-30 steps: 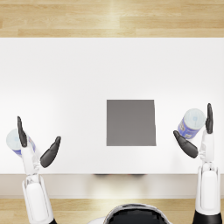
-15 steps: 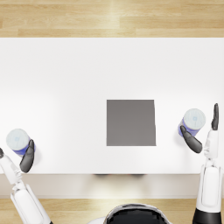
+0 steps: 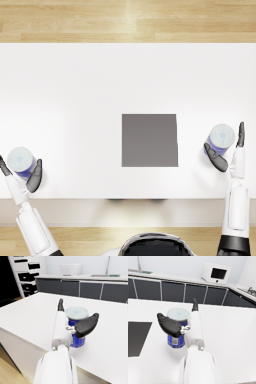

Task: Pick up the blue can on the left and place it in the middle, then pick up the blue can on the right and place it on top of the can in the middle

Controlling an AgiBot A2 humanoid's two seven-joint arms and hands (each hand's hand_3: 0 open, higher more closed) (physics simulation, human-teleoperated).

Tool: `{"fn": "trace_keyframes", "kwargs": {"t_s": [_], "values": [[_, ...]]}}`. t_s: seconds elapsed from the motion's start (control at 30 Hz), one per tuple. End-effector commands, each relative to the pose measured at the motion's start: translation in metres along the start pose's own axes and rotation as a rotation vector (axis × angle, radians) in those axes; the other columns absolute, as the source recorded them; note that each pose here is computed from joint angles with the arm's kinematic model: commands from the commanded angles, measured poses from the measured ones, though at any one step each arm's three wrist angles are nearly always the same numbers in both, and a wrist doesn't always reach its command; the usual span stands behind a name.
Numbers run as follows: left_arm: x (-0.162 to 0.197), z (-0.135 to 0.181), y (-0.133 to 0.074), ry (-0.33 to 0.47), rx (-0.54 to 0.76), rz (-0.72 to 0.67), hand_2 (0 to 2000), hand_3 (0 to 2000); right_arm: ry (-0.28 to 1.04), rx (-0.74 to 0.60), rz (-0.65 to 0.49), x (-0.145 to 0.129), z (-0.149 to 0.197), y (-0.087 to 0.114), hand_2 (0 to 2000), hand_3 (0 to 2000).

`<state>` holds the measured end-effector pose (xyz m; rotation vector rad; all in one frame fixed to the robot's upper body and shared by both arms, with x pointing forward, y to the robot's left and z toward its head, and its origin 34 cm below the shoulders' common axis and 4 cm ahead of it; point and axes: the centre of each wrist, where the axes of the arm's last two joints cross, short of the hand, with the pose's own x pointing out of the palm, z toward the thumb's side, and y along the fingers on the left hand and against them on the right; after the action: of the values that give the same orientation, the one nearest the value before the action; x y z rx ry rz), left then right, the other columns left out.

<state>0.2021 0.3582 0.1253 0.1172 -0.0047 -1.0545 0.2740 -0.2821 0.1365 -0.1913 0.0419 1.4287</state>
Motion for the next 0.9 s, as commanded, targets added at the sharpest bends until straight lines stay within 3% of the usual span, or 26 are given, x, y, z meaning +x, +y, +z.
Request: {"fn": "trace_keyframes", "kwargs": {"t_s": [0.03,0.33,0.9], "values": [[0.003,-0.011,0.003,0.0,-0.041,-0.011,0,0,-0.005,0.046,-0.006,0.0,-0.011,-0.006,0,0],[0.0,-0.04,0.011,-0.01,-0.154,0.011,0,0,-0.032,0.149,-0.041,-0.004,-0.037,-0.013,0,0],[-0.001,-0.058,0.031,-0.043,-0.207,0.026,0,0,-0.073,0.172,-0.003,0.01,-0.038,-0.035,0,0]]}}
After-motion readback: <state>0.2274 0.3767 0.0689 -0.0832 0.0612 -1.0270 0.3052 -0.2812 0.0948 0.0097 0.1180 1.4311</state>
